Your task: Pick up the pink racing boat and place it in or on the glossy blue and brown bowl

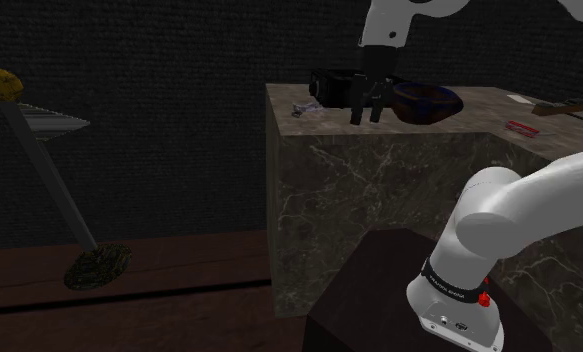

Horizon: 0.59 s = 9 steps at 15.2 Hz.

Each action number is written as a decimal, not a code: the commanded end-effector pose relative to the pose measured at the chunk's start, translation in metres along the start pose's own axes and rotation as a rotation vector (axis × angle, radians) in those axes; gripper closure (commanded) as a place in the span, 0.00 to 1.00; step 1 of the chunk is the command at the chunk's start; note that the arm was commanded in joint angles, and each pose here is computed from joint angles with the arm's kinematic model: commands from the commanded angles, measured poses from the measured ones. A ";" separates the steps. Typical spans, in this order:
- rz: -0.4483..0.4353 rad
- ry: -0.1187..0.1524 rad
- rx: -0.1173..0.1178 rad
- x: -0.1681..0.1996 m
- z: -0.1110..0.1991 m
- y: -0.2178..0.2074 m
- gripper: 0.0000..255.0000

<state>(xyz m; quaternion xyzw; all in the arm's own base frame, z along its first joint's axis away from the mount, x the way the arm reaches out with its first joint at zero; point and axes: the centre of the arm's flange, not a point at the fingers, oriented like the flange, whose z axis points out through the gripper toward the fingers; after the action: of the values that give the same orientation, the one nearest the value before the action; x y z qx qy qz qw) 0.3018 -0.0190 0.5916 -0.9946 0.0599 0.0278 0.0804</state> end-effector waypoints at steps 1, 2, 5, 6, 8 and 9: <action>0.000 0.000 0.000 0.000 0.000 0.000 0.00; 0.066 0.004 0.007 0.012 -0.002 -0.003 0.00; 0.265 0.018 0.028 0.047 -0.007 -0.008 0.00; 0.331 0.022 0.035 0.059 -0.009 -0.009 0.00; 0.464 0.031 0.048 0.083 -0.014 -0.006 0.00; 0.530 0.035 0.055 0.095 -0.016 -0.004 0.00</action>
<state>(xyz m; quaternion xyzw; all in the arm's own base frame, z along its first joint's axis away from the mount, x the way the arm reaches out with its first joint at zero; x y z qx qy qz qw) 0.3859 -0.0259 0.5998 -0.9536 0.2844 0.0285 0.0943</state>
